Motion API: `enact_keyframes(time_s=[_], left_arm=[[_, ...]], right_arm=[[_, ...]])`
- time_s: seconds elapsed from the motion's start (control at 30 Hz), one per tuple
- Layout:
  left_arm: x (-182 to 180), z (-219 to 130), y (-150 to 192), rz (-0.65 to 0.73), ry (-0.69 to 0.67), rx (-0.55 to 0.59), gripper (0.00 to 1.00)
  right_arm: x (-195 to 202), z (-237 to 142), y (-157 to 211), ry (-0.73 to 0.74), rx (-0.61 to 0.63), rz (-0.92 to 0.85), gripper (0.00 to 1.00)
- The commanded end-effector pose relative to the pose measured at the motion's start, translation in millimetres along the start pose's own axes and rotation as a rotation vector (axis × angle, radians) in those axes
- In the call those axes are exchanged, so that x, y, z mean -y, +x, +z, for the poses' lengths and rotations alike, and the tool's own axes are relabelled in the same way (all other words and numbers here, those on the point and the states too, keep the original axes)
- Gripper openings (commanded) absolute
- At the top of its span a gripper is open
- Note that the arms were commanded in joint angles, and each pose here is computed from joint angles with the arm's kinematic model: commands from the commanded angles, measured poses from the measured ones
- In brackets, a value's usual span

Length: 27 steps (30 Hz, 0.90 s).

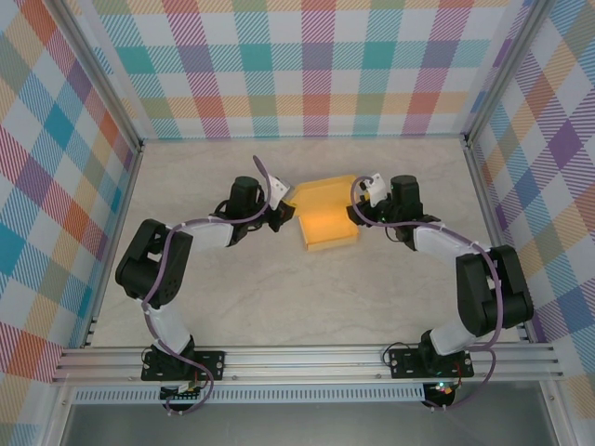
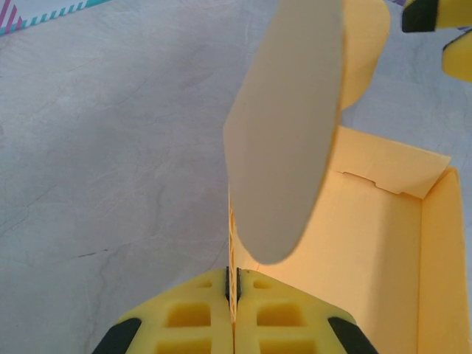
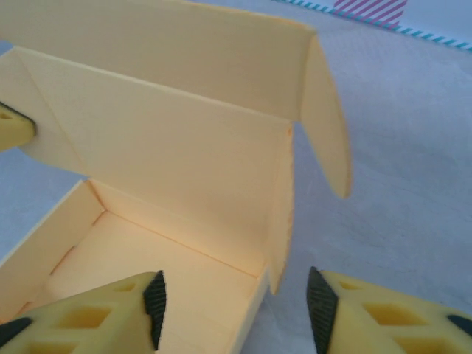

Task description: Fold the paper box

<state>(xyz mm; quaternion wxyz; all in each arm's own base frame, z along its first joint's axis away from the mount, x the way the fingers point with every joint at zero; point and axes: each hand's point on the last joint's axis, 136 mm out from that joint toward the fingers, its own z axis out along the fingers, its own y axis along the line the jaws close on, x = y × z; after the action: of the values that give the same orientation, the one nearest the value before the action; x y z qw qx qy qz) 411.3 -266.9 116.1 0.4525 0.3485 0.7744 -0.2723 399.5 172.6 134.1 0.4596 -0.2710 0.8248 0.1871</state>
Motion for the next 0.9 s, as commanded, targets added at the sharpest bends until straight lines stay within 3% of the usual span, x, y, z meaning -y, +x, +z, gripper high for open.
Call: enact_keyframes(time_s=[0.0,0.13,0.4,0.53,0.87], left_arm=[[10.6,-14.1,-20.3,0.062,0.056,0.065,0.0],[17.6,-18.7,-20.2,0.076,0.095,0.068,0.0],[11.9,-42.9,-11.0,0.067,0.058,0.035,0.0],[13.2,-47.0,1.3,0.074,0.055,0.006,0.0],[13.1,-48.4,7.8,0.087,0.058,-0.027,0.01]], right_arm=[[11.3,2.6,-9.7,0.053,0.026,-0.035,0.59],[14.7,15.9,-10.2,0.05,-0.006,0.008,0.6],[-13.8,20.8,-2.8,0.104,0.067,0.18,0.6],[-24.9,28.6,11.8,0.095,0.082,0.12,0.59],[-28.9,24.4,7.7,0.077,0.134,0.021,0.47]])
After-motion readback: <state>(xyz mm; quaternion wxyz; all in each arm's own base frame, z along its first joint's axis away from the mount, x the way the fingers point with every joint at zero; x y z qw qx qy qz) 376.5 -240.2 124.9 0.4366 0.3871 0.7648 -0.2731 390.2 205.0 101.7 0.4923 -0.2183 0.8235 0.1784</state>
